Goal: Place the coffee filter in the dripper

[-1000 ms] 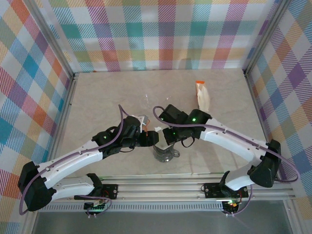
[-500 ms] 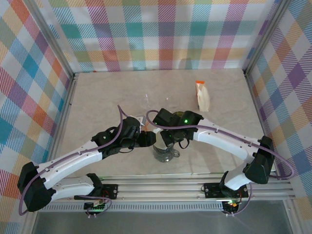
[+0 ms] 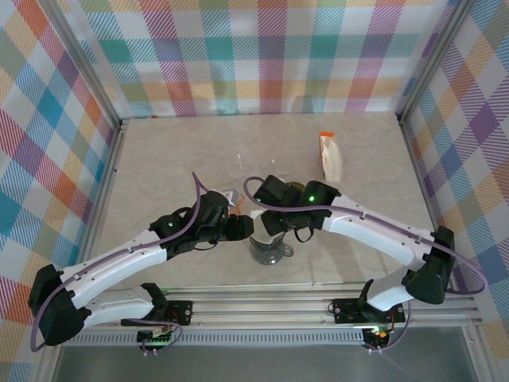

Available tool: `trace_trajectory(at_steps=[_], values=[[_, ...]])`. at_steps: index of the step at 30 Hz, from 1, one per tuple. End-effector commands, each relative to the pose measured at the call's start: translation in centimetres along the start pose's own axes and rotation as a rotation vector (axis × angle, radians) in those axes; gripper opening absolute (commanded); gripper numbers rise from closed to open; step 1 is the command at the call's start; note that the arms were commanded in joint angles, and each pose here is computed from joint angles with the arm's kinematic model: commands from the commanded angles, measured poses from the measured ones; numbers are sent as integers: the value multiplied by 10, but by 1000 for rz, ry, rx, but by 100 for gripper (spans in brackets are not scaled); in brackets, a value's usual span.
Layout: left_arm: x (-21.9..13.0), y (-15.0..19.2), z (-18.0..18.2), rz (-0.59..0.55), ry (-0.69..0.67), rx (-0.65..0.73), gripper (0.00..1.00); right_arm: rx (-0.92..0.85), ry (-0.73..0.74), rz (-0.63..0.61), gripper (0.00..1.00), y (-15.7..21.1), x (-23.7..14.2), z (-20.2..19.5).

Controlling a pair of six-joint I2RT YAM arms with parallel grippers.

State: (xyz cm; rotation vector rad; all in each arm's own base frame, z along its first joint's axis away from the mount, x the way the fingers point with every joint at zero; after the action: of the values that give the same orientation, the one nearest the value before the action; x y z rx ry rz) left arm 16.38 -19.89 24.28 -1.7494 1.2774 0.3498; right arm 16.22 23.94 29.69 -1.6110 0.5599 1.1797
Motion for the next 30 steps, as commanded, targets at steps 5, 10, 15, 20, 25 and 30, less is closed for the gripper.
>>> trace_trajectory(at_steps=[5,10,15,20,25,30], values=[[-2,0,3,4,-5,-5,46,-6,-135,118,72,-9,10,3],[-2,1,3,5,-2,-10,46,3,-135,161,74,-13,25,2],[-2,2,4,8,-3,-11,46,-2,-103,202,75,-15,41,4],[-2,2,3,7,-1,-12,46,9,-70,234,75,-13,54,3],[0,3,4,12,0,-13,46,16,-60,260,75,-8,65,3],[2,3,4,20,4,-14,46,23,-41,275,75,-2,74,2]])
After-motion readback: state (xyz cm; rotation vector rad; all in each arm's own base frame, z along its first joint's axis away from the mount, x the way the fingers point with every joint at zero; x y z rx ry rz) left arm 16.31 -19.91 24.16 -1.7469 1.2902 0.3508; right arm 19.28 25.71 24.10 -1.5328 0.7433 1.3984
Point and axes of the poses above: each hand's point on the last joint's axis, 136 mm out from that joint toward the fingers, its own x axis out along the fingers, its own z axis along the line the jaws close on, y = z × x, the point moved 10 cm from there along -x, back along the fingers, and after that the axes turned 3 degrees about x, right-handed, at the moved point
